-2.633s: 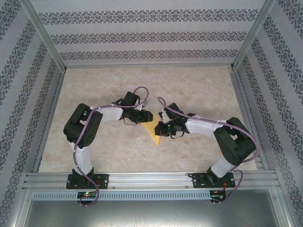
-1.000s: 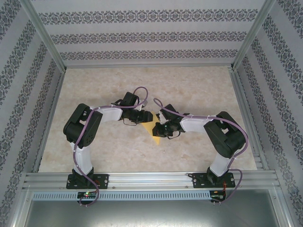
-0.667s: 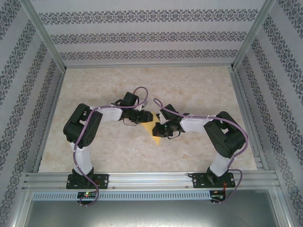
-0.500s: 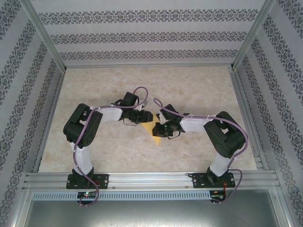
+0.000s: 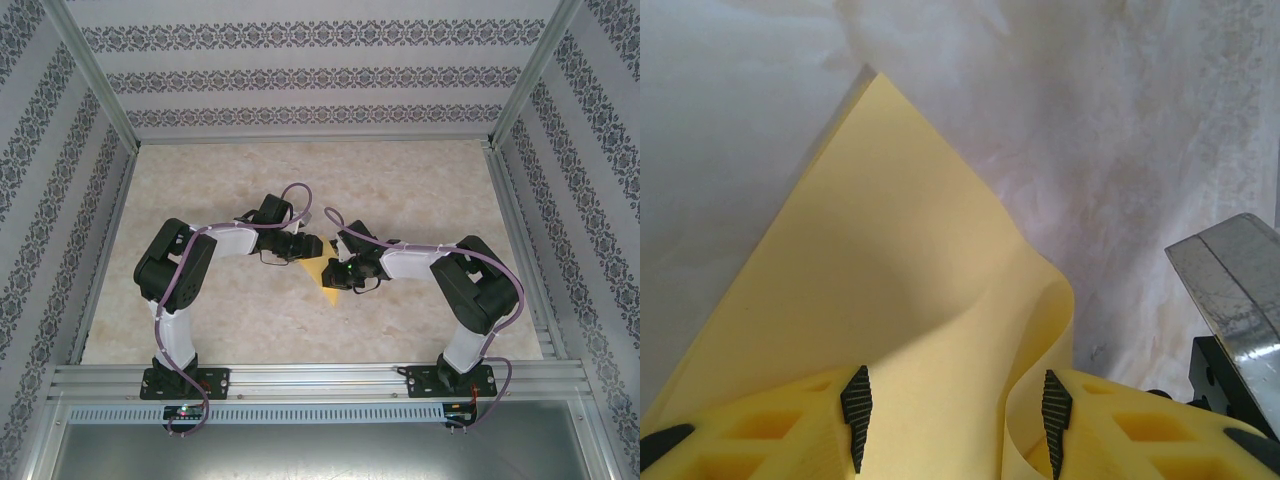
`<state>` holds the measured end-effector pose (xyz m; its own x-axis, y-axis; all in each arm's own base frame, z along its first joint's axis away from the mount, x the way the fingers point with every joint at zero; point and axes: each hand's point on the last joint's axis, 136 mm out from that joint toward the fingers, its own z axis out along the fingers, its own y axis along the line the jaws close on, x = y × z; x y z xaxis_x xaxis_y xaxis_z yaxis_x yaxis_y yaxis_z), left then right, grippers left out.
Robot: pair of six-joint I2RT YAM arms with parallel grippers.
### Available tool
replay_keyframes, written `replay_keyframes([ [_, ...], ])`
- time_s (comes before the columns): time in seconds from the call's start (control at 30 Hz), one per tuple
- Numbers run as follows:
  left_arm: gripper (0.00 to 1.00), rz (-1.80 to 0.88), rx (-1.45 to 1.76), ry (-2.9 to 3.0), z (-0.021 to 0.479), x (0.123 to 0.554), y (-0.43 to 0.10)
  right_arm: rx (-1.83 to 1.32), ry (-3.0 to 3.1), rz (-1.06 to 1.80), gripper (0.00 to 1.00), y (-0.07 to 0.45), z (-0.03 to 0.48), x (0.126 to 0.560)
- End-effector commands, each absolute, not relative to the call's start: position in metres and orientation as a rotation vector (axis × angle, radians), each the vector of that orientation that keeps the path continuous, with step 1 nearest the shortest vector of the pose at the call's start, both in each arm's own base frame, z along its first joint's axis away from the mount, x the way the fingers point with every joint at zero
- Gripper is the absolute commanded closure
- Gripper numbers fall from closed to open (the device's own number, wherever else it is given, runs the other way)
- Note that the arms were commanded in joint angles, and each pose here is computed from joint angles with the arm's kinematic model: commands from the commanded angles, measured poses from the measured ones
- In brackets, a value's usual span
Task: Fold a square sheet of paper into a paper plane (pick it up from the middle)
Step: Third fold the triangle at the center of the table.
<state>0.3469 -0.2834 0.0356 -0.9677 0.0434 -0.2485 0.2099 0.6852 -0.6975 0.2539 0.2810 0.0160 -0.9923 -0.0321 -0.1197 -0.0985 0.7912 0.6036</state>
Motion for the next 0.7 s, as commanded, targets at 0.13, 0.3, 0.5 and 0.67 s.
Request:
replay_keyframes([
  [0.13,0.48,-1.099,0.156,2.852,-0.0097,0.3191,-0.271,-0.079,2.886,0.897,0.92,0.2719,0.006,0.2533],
  [0.3,0.47,-1.103,0.158,2.851,-0.0098,0.3196,-0.2715,-0.102,2.911,0.883,0.87,0.2706,0.0011,0.2492],
  [0.5,0.47,-1.106,0.158,2.852,-0.0101,0.3205,-0.2716,-0.107,2.913,0.877,0.79,0.2689,0.0025,0.2468],
  [0.67,0.47,-1.125,0.157,2.838,-0.0044,0.322,-0.2736,-0.106,2.914,0.877,0.71,0.2688,0.0024,0.2467],
])
